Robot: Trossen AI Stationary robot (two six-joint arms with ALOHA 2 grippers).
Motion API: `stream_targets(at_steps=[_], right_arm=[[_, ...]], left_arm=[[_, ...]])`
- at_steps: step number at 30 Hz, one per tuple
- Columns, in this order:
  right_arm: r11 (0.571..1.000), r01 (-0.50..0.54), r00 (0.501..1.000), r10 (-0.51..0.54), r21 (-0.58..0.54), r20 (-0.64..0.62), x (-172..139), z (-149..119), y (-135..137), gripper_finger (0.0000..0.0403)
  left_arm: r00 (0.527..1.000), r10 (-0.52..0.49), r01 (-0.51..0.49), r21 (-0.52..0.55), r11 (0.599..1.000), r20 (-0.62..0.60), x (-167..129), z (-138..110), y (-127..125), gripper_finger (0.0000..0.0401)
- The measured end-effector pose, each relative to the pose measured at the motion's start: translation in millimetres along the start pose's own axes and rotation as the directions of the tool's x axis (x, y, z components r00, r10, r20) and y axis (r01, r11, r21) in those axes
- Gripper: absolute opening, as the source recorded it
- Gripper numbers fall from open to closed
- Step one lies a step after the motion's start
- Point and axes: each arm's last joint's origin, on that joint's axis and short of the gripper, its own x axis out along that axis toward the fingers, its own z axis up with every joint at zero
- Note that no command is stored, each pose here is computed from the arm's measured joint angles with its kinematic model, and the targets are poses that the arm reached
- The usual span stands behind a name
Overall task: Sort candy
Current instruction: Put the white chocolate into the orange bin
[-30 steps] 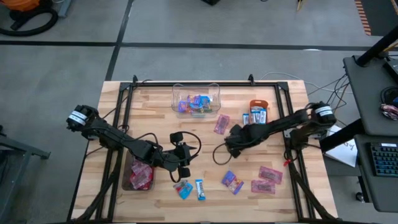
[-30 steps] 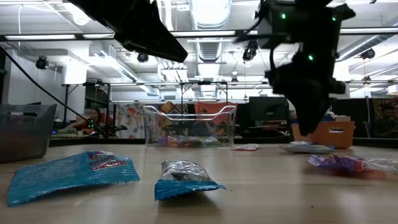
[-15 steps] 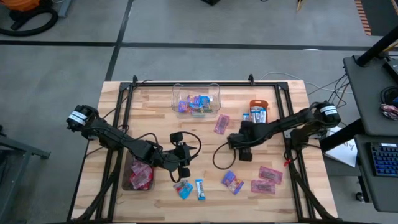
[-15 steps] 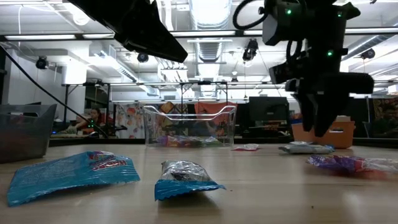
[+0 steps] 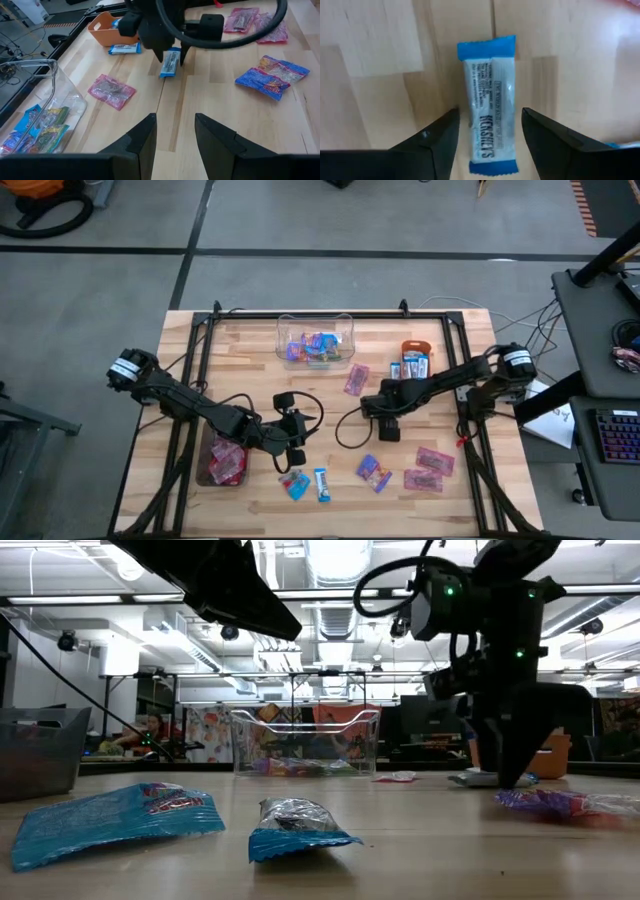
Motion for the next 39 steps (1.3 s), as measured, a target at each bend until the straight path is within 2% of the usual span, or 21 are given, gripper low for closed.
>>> stream_targets(at_steps=[3, 10, 13, 21, 29, 34, 39], right_arm=[[1.000, 0.003, 1.000, -0.003, -0.005, -0.019, 7, 1, 1, 0.0176], [1.000, -0.013, 1.000, 0.013, 0.000, -0.004, 7, 3, 2, 0.0053], [1.000, -0.009, 1.000, 0.009, 0.002, 0.013, 6, 4, 1, 0.0017], [0.999, -0.035, 0.998, 0.035, 0.005, 0.043, -4, 5, 1, 0.0009], [0.994, -0.065, 0.986, 0.050, 0.086, 0.161, -43, 18, -5, 0.0008], [0.989, -0.052, 0.982, 0.025, 0.141, 0.189, -70, 24, -20, 0.0008], [0.972, 0.044, 0.985, -0.081, 0.229, 0.154, -97, 21, -48, 0.0008]], left_arm=[[1.000, 0.000, 0.000, 0.000, 1.000, 0.000, 0, 0, 0, 0.0118], [1.000, 0.000, 0.000, 0.000, 1.000, 0.000, 0, 0, 0, 0.0118], [1.000, 0.000, 0.000, 0.000, 1.000, 0.000, 0, 0, 0, 0.0118], [1.000, 0.000, 0.000, 0.000, 1.000, 0.000, 0, 0, 0, 0.0118], [1.000, 0.000, 0.000, 0.000, 1.000, 0.001, 0, 0, 0, 0.0118], [1.000, 0.000, 0.000, 0.000, 1.000, 0.001, 0, 0, 0, 0.0118], [1.000, 0.000, 0.000, 0.000, 1.000, 0.000, 0, 0, 0, 0.0118]])
